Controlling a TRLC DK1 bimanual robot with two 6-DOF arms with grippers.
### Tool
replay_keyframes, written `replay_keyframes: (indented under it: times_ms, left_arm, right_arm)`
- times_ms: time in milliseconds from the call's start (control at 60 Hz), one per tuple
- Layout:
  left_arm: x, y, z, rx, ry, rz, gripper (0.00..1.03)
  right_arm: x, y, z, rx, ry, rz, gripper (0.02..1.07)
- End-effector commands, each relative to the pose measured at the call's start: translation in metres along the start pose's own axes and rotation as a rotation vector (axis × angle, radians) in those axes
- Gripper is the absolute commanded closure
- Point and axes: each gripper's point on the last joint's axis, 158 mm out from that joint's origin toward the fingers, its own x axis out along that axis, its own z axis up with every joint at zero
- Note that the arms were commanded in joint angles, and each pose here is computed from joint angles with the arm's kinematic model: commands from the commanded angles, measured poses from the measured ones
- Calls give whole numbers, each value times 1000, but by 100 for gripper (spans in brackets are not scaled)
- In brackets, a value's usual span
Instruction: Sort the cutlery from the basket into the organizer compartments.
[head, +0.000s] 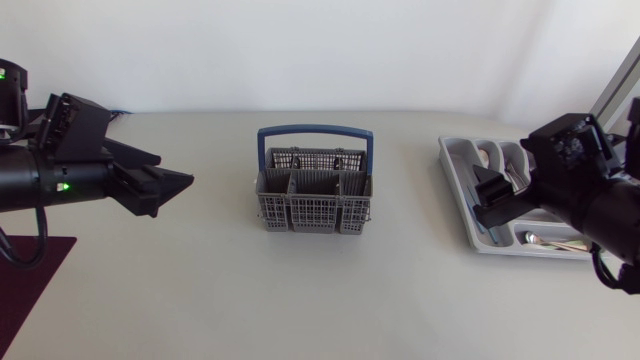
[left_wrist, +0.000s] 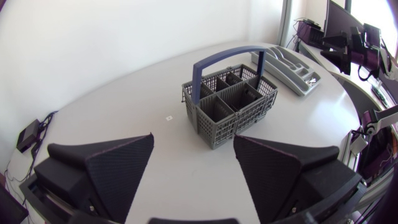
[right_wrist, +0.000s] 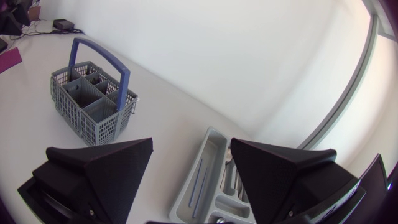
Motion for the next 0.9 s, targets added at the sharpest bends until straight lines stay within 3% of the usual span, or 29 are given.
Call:
replay_keyframes:
  times_ms: [0,467,717,883]
  left_arm:
    - [-4,6,-9,-27,1,33,4]
    - [-48,27,-14,-2,-151,263,4]
    - [-71,22,-19,69,-247,342,4]
    - [-71,25,-33,13,-289,375,4]
  right_arm:
    - [-8,-8,-13,13,21,-34,6]
    - [-41,-38,-48,92,56,-137,6]
    - [-45,-28,-62,220,-33,-142,6]
    - [-45,-21,-71,299,-91,-140,6]
